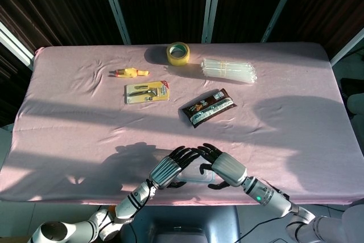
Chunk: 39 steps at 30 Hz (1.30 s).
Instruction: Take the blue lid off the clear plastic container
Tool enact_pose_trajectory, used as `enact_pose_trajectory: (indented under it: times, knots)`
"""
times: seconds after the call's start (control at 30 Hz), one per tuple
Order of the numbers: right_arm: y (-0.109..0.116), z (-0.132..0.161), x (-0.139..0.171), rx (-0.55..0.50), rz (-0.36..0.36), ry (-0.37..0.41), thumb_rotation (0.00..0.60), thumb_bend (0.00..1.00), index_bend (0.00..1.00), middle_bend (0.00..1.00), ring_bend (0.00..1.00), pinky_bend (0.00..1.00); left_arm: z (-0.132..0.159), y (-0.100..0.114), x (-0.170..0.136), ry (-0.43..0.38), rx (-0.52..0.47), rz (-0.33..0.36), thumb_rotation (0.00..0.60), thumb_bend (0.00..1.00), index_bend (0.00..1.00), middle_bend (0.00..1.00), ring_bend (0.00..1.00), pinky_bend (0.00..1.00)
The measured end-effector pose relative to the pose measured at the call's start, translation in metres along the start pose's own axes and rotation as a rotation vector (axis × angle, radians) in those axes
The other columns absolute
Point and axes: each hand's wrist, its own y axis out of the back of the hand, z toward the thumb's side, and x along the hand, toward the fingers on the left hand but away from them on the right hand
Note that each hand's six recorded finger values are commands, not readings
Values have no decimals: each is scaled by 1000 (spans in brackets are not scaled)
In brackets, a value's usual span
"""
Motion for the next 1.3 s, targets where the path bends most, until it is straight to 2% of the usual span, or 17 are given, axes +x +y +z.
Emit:
enact_pose_trajectory:
  times: [1.0,1.3]
  knots:
    - [24,0,-11,32,-50,-10,600,330,619,122,0,0,0,-4,-6,-21,7,-27,600,321,0,555,478,489]
    - [32,6,-15,88,-109,37,600,400,638,152,0,0,-1,0,-10,-29,-3,-13,600,320,0,567,489,497]
